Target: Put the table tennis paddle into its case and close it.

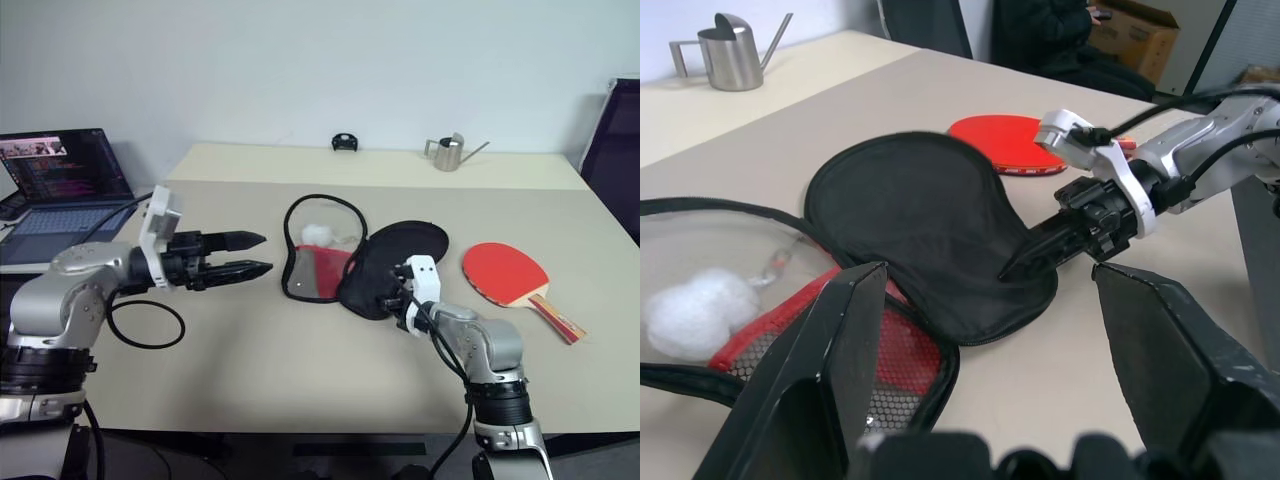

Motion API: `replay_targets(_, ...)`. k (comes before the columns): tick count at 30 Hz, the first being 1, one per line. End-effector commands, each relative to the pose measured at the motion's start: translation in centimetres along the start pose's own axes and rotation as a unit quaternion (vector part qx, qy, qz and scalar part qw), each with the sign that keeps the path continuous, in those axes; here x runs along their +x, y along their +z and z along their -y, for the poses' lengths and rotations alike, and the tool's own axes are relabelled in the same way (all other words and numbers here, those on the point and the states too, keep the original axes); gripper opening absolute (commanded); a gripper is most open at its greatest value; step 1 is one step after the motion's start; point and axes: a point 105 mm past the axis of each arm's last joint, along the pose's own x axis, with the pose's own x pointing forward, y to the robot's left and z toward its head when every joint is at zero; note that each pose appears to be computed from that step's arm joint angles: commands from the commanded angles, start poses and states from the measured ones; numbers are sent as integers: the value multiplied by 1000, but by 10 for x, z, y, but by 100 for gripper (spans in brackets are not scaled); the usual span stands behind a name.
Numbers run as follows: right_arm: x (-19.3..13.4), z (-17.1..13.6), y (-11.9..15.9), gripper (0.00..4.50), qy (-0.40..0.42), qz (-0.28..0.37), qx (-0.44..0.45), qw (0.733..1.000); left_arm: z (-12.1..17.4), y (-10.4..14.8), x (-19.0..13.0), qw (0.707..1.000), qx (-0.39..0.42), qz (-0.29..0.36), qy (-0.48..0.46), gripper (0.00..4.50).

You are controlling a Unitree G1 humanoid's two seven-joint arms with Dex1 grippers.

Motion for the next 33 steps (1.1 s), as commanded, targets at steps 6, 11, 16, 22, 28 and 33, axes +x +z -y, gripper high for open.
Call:
replay_targets(6,-32,-6,2,4,41,-17,14,999,9,10,9,999,30,-3,-34,357)
replay_targets(11,-51,14,-8,4,29,-66,-4,997,15,6,21,997,33,-15,-64,357)
replay_targets(16,-63,37,-8,4,6,-101,-35,994,20,7,32,995,38,-15,-88,357)
replay_targets(22,-68,58,7,4,-12,-106,-62,992,22,7,41,994,41,-14,-102,357)
replay_targets(28,-62,69,17,4,-16,-112,-83,990,22,7,46,993,43,-13,-108,357)
replay_targets(33,-60,81,21,4,-22,-127,-103,986,23,7,48,993,44,-14,-111,357)
